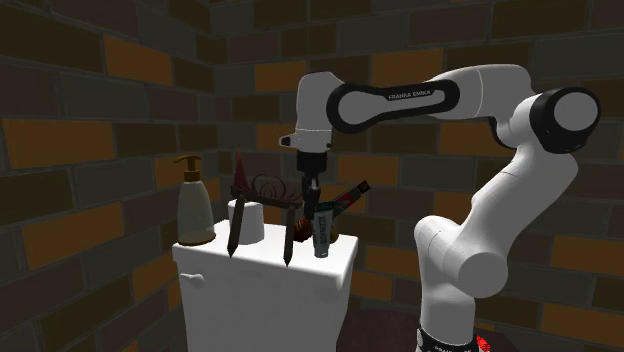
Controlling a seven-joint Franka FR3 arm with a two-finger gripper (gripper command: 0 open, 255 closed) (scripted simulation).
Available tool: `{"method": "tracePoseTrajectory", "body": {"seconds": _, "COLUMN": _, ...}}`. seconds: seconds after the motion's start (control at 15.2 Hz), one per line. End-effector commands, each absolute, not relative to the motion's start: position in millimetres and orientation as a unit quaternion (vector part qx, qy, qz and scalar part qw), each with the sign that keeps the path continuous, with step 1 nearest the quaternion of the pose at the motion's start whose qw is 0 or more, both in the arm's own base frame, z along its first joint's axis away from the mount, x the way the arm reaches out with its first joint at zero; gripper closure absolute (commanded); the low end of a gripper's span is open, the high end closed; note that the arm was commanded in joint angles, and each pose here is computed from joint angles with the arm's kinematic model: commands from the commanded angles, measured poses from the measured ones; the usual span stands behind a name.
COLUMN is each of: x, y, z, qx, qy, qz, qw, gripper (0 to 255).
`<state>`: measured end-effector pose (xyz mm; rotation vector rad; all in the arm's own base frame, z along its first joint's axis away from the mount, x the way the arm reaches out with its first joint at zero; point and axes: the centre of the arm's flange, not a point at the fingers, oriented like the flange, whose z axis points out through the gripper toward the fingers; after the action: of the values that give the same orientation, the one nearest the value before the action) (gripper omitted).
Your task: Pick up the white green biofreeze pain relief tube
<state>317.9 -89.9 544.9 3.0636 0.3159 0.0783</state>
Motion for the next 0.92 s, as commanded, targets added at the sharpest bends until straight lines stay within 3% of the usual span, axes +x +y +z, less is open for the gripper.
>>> {"method": "tracePoseTrajectory", "body": {"seconds": 0.0, "x": 318, "y": -90, "z": 545, "qx": 0.994, "qy": 0.102, "qz": 0.025, "qw": 0.030, "gripper": 255}}
{"method": "tracePoseTrajectory", "body": {"seconds": 0.86, "x": 318, "y": -90, "z": 581, "qx": 0.994, "qy": 0.102, "qz": 0.025, "qw": 0.030, "gripper": 255}}
